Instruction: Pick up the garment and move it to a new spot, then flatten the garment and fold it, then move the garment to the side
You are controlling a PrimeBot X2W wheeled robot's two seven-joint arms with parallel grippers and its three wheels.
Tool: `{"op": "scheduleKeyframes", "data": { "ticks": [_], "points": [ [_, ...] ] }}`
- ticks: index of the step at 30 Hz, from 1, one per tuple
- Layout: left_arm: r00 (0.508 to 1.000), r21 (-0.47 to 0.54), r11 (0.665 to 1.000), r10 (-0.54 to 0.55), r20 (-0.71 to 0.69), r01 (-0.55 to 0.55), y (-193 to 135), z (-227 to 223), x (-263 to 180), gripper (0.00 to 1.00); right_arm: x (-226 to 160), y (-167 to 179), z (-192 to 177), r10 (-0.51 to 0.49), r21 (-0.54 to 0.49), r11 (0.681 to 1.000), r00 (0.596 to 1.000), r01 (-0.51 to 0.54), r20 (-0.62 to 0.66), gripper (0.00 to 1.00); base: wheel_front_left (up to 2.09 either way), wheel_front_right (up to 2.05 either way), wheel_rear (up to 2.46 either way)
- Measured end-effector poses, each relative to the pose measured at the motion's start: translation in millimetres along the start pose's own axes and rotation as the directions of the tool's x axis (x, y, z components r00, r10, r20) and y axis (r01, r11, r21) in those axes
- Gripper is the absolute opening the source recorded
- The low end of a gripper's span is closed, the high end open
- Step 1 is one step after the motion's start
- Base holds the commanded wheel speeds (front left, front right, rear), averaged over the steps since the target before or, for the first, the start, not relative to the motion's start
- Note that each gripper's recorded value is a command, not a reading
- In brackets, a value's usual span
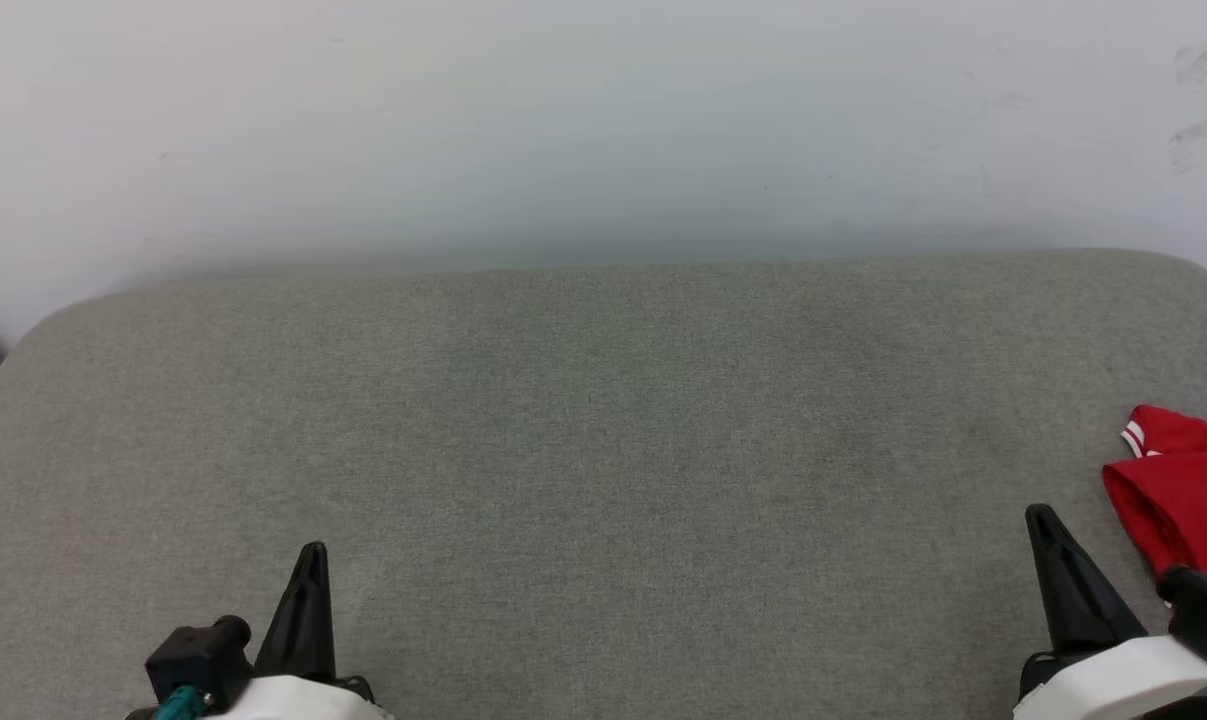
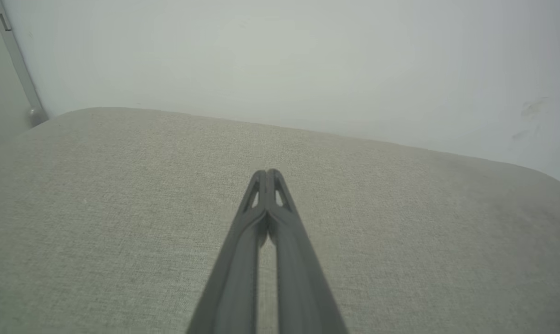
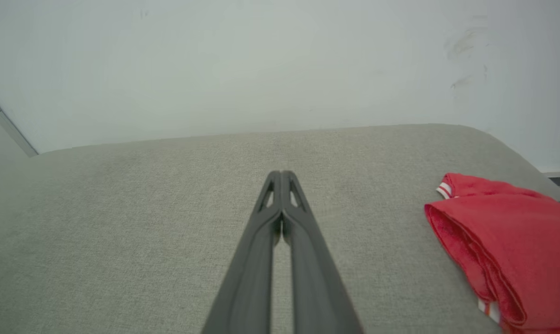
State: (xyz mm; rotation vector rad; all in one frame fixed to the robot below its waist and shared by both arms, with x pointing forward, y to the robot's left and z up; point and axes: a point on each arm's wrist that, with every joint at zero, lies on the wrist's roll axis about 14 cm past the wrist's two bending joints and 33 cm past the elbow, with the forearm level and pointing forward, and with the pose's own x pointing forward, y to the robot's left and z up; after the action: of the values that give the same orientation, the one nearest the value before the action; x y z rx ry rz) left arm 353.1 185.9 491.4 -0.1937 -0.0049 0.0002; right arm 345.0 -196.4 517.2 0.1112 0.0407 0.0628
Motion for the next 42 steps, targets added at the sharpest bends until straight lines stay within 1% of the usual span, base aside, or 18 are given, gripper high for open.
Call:
{"op": "scheduleKeyframes", "data": {
  "ticks": [7,13,17,23,30,42],
  "points": [
    [0.999,-0.132,0.991,0.030,-0.031,-0.034,5.8,-3.8,2.2,0.00,1.4,-1.7,-5.6,-0.007,0.144,0.989,1.000,0.009,-0.011,0.00,0.00,0.00,0.00],
    [0.997,-0.234,0.971,0.046,-0.054,-0.058,9.0,-6.0,4.4,0.00,5.5,-2.2,-5.4,-0.010,0.253,0.967,1.000,0.011,-0.007,0.00,0.00,0.00,0.00],
    [0.997,-0.296,0.953,0.052,-0.060,-0.068,10.6,-5.3,6.9,0.00,5.9,-3.1,-9.0,-0.014,0.322,0.947,1.000,0.018,-0.014,0.00,0.00,0.00,0.00],
    [0.995,-0.383,0.920,0.057,-0.080,-0.083,12.0,-7.5,8.3,0.00,10.0,-3.5,-7.8,-0.016,0.415,0.910,1.000,0.017,-0.007,0.00,0.00,0.00,0.00],
    [0.994,-0.477,0.874,0.061,-0.090,-0.096,13.0,-7.4,11.4,0.00,13.9,-4.5,-7.2,-0.020,0.509,0.861,1.000,0.017,0.000,0.00,0.00,0.00,0.00],
    [0.993,-0.609,0.785,0.058,-0.103,-0.109,14.5,-7.0,15.5,0.00,17.7,-6.2,-10.1,-0.028,0.646,0.763,1.000,0.022,-0.001,0.00,0.00,0.00,0.00]
  ]
}}
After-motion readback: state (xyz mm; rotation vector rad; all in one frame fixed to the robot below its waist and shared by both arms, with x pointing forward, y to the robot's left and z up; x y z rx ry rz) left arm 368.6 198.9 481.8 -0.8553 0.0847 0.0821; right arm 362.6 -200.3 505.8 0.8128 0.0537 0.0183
